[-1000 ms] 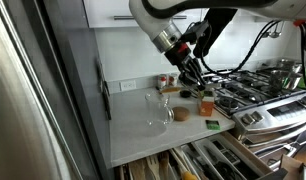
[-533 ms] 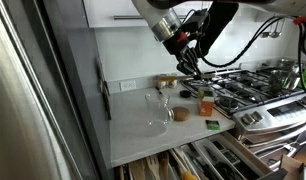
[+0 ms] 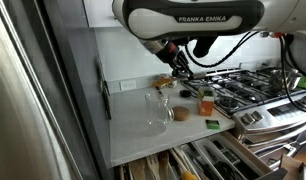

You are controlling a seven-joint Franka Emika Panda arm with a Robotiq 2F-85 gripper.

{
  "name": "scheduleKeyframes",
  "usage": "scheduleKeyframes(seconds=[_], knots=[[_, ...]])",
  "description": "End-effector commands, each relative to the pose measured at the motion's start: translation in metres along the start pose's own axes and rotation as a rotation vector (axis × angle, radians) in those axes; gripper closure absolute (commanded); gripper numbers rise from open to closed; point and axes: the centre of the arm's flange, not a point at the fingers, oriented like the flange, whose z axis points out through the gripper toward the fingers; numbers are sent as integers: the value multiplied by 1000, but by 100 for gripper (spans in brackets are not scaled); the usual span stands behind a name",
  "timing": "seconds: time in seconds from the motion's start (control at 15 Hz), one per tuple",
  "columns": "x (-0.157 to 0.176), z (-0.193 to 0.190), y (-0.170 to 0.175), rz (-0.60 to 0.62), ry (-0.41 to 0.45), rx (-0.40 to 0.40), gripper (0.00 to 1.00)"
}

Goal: Remove the lid from the glass jar then put one spatula from the drawer in the jar.

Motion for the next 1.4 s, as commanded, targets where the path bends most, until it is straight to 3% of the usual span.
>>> scheduleKeyframes(seconds=[0.0,0.4,0.67,1.33], knots=[[19,-15,-2,-100,-25,-88,96],[38,-5,-14,-211,-77,-172,96],[46,2,-13,-211,-107,-197,96],[68,16,-20,-266,-159,-202,96]])
